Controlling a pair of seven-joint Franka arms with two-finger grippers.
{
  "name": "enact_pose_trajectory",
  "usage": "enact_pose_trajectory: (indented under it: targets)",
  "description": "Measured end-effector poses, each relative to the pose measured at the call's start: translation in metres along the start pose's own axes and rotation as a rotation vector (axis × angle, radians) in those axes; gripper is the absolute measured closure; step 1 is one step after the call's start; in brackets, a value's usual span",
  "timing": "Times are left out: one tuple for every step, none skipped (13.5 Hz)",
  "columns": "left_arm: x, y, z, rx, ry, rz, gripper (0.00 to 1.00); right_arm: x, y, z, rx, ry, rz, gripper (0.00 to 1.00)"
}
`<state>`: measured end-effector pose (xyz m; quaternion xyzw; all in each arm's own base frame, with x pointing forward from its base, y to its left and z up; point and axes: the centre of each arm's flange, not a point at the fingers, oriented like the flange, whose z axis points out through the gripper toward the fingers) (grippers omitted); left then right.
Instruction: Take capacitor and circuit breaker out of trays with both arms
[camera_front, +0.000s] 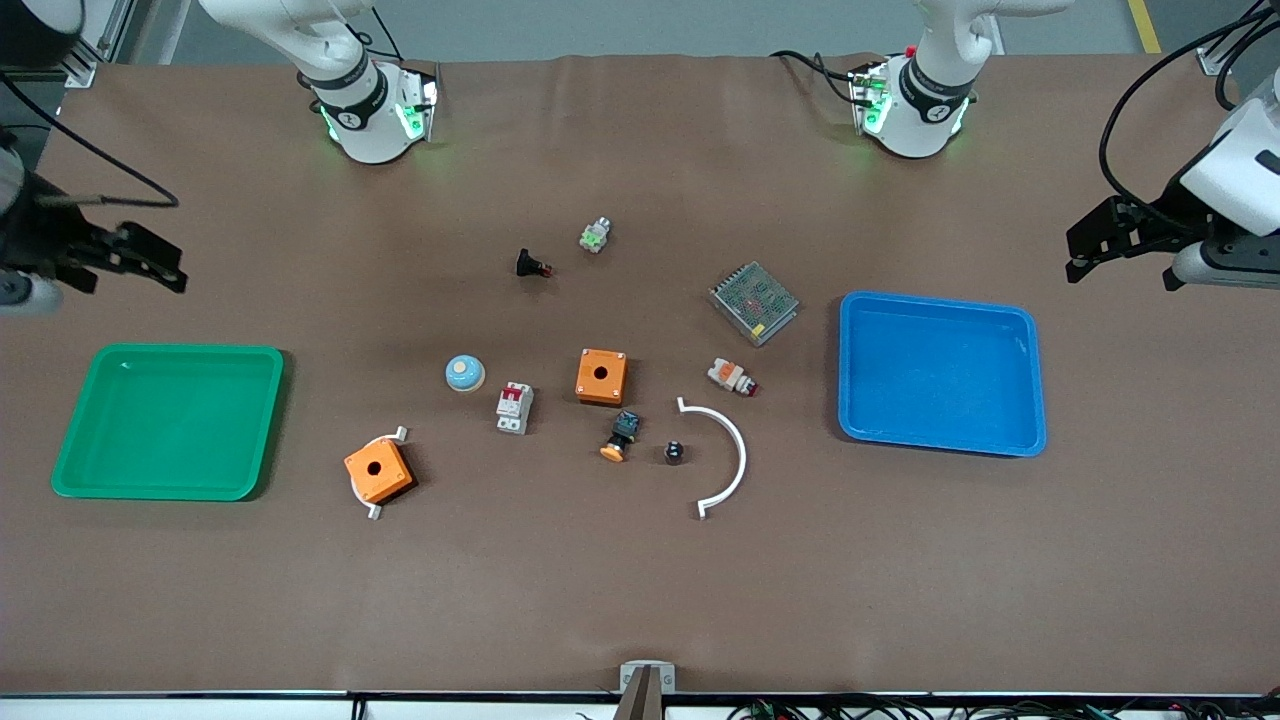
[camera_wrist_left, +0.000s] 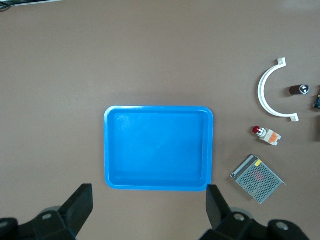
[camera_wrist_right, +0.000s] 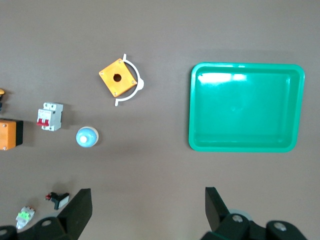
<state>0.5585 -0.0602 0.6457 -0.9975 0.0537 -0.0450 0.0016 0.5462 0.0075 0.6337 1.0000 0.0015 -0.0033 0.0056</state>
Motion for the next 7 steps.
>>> enact_pose_trajectory:
  targets:
    - [0.000, -0.001, -0.004, 0.000, 0.009, -0.002, 0.00, -0.012, 0.001, -0.006, 0.005, 0.006, -0.003, 0.00]
    - [0.001, -0.001, -0.007, 0.000, 0.015, -0.003, 0.00, -0.023, 0.000, -0.010, 0.009, 0.011, -0.006, 0.00]
    - [0.001, -0.001, -0.009, 0.000, 0.019, -0.003, 0.00, -0.032, 0.000, -0.011, 0.012, 0.014, -0.009, 0.00]
    - [0.001, -0.001, -0.009, 0.000, 0.020, -0.003, 0.00, -0.038, 0.000, -0.011, 0.014, 0.014, -0.010, 0.00]
    - [0.001, -0.001, -0.009, 0.000, 0.019, -0.003, 0.00, -0.040, 0.000, -0.010, 0.015, 0.015, -0.013, 0.00]
    - [0.001, -0.001, -0.009, 0.000, 0.019, -0.004, 0.00, -0.041, 0.000, -0.008, 0.016, 0.016, -0.017, 0.00]
    - [0.001, -0.001, -0.009, 0.000, 0.018, -0.004, 0.00, -0.041, 0.000, -0.007, 0.016, 0.019, -0.021, 0.00]
